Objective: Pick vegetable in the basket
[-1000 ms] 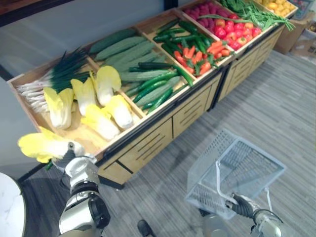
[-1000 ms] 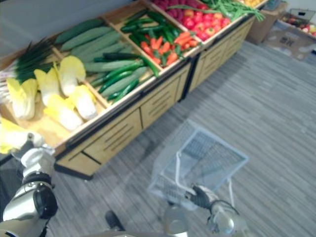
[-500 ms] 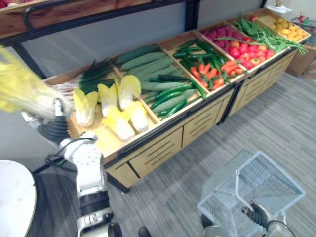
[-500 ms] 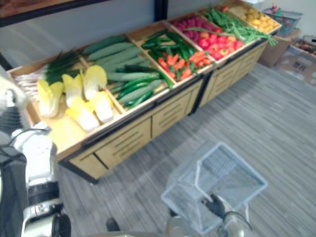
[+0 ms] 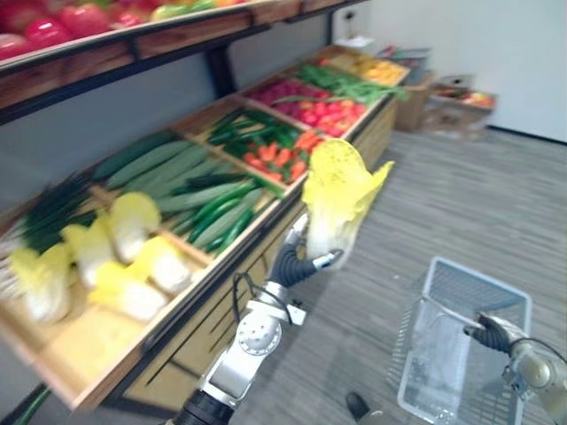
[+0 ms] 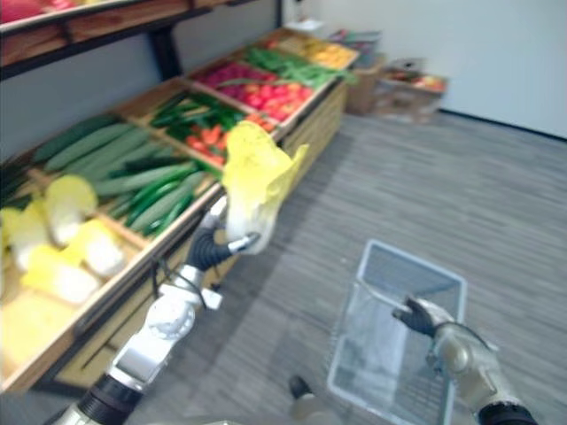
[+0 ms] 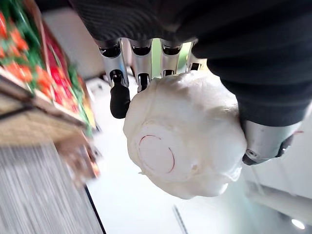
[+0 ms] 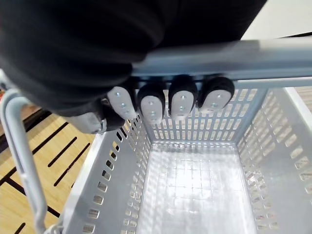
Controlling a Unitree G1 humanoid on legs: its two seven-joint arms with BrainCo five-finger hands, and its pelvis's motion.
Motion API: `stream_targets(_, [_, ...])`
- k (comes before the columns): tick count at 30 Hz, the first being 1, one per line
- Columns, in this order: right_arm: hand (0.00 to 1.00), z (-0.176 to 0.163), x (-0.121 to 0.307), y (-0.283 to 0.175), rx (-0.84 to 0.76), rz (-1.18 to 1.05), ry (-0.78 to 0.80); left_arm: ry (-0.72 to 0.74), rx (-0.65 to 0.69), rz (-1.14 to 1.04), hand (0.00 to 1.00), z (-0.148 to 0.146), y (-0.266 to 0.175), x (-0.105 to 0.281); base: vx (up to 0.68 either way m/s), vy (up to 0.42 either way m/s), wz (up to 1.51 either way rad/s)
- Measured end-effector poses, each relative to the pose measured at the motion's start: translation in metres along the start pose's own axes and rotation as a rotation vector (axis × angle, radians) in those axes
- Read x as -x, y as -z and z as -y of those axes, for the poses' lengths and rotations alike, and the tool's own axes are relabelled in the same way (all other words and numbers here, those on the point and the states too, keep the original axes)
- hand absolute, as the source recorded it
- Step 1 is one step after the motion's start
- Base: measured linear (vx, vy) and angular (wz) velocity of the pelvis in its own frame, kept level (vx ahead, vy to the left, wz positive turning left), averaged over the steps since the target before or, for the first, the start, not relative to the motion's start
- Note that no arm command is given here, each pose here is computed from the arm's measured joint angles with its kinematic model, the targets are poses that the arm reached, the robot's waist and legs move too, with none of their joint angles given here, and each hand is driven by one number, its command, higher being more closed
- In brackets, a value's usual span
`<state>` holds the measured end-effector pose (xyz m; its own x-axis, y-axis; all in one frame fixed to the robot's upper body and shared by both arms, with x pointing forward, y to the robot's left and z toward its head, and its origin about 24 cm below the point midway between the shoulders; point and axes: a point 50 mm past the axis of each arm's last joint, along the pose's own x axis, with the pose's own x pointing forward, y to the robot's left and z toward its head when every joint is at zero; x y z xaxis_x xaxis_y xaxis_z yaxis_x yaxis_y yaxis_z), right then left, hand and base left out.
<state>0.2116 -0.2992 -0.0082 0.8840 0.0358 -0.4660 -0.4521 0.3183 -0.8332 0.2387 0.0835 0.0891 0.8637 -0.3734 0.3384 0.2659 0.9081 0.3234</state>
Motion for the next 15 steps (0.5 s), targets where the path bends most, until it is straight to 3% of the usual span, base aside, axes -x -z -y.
stream_targets(8, [1.0,0.023,-0.019,-0.074,0.228,0.336,-0.06,0.435,0.105,0.191,1.0,0.047,-0.036,-0.011,0.01,0.017,-0.51])
stream_targets(15, [1.0,0.04,-0.016,-0.076,0.324,0.387,-0.107,0.704,0.198,0.208,1.0,0.071,-0.046,0.006,-0.1,0.062,-0.07])
